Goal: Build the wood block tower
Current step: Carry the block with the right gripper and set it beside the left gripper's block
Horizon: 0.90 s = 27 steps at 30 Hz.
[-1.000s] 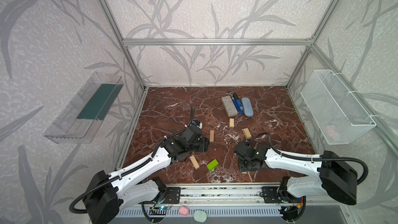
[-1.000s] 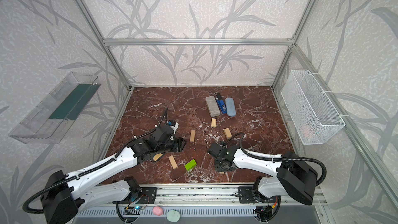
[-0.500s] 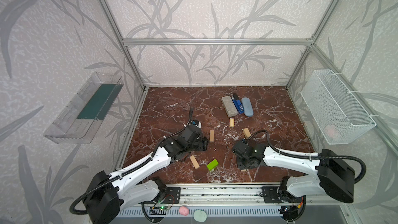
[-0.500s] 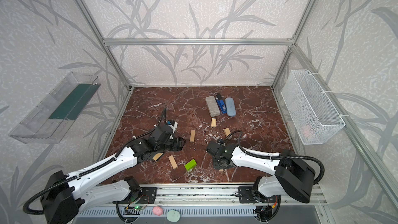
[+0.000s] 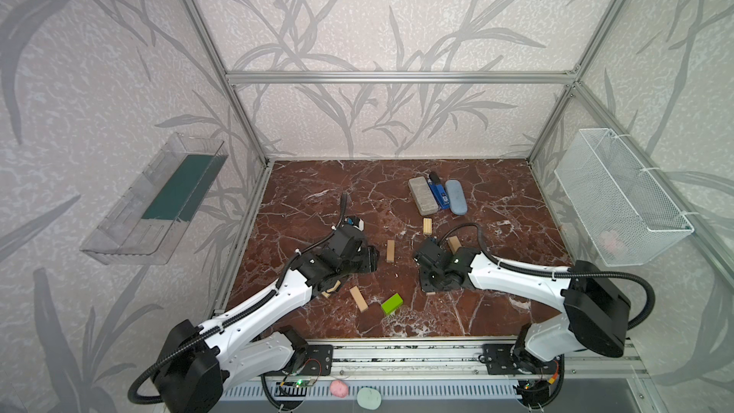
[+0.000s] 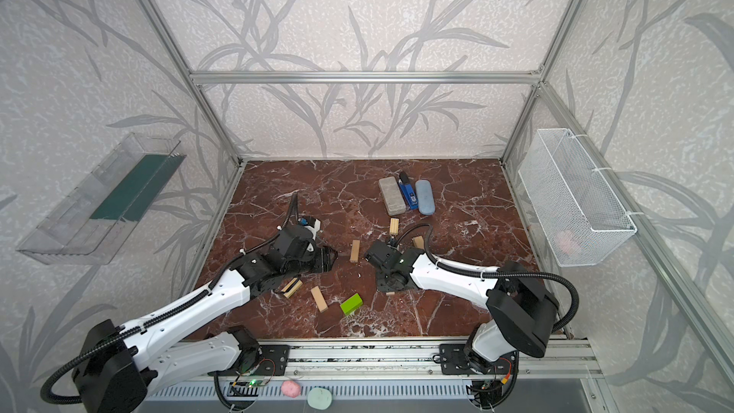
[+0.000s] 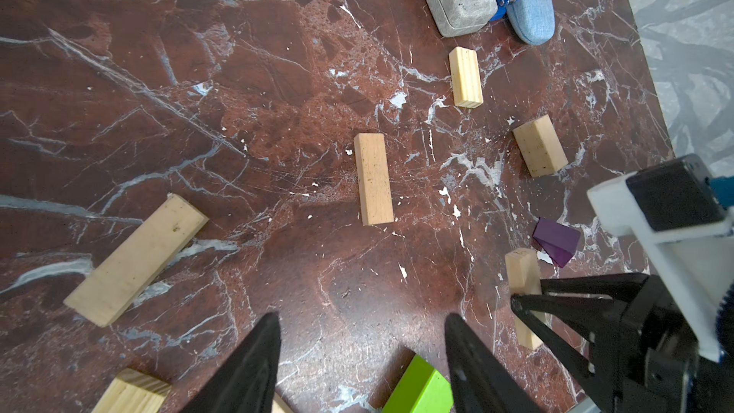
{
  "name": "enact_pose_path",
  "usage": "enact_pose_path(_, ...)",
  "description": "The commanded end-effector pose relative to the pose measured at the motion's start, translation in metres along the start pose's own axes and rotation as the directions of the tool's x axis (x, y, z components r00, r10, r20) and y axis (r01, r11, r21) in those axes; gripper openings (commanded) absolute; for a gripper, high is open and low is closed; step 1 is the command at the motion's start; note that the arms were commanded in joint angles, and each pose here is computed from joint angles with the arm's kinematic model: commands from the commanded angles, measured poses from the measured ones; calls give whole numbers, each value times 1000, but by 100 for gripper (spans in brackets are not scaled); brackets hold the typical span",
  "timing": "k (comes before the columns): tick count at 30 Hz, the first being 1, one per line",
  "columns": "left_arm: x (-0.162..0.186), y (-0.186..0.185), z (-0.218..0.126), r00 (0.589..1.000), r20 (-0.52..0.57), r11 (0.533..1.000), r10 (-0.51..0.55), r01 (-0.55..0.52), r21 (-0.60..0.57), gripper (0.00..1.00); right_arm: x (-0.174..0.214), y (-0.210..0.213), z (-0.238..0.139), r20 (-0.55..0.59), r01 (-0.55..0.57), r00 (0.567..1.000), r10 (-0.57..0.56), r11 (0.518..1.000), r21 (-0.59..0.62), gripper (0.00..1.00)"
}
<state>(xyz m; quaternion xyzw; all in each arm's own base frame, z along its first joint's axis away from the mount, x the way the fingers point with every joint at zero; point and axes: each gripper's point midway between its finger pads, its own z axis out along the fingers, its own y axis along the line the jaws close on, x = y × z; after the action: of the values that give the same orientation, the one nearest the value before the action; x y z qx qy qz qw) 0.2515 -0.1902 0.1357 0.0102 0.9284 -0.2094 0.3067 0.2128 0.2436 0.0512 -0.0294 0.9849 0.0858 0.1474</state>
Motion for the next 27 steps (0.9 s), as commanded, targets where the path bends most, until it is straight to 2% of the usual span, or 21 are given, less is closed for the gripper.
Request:
enact_pose_path(1, -12, 1, -5, 999, 41, 1000, -28, 28, 1, 64, -24, 17, 0, 44, 16, 999, -15, 999, -33, 25)
enact_pose_path(18, -26, 19, 12, 992, 76, 994, -105, 108, -30, 64, -84, 38, 35, 97, -103, 990, 106, 994, -38, 25)
enact_pose_path(27, -28, 25, 18, 988, 83, 990, -128, 132, -44, 64, -99, 47, 50, 97, -95, 990, 101, 993, -63, 25)
